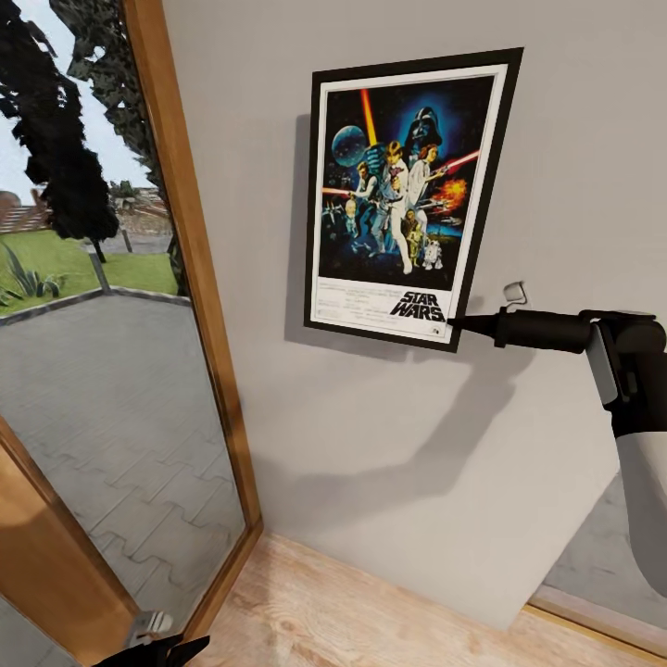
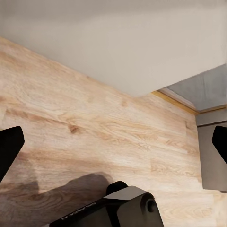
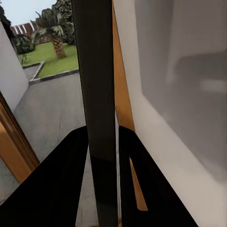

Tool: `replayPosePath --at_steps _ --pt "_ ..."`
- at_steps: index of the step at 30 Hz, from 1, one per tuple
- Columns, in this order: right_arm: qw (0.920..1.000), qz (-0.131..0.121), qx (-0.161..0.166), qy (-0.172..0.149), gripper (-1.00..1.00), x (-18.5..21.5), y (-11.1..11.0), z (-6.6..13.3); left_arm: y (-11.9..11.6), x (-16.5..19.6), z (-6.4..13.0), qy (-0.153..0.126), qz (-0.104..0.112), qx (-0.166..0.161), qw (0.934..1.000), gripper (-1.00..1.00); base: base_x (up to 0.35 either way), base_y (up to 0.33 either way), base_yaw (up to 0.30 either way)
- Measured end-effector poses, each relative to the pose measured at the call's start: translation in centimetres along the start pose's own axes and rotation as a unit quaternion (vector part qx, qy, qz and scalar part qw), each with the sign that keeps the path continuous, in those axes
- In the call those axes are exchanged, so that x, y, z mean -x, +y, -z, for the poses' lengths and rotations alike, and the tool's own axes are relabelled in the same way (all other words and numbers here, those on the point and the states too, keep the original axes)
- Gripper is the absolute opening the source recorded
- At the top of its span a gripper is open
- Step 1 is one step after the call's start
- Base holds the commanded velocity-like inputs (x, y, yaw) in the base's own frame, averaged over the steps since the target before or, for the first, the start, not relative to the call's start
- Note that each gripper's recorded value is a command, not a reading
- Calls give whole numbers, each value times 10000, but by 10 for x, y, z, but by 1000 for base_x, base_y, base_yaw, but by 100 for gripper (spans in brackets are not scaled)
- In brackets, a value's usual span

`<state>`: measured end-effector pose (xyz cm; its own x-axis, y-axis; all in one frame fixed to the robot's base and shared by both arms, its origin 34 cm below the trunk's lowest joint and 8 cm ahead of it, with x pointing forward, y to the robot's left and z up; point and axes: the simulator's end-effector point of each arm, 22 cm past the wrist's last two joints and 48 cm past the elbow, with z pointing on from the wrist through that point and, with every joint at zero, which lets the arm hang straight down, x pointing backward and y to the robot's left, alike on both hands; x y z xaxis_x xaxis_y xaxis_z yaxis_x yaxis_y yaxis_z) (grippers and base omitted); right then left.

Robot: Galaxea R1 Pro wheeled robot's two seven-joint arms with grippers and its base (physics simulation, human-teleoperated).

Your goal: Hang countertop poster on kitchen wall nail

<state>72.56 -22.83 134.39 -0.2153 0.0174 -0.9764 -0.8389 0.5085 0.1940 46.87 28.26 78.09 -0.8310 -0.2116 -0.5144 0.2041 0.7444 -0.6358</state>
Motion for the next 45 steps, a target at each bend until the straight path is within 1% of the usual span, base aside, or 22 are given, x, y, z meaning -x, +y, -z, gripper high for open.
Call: replayPosePath --at_steps 18,45 --pt "10000 -3 0 2 -100 0 0 0 0 0 0 3 1 0 10000 100 67 0 0" --pt "10000 -13 -8 8 -100 -2 -1 0 0 0 0 4 3 0 10000 100 25 0 0"
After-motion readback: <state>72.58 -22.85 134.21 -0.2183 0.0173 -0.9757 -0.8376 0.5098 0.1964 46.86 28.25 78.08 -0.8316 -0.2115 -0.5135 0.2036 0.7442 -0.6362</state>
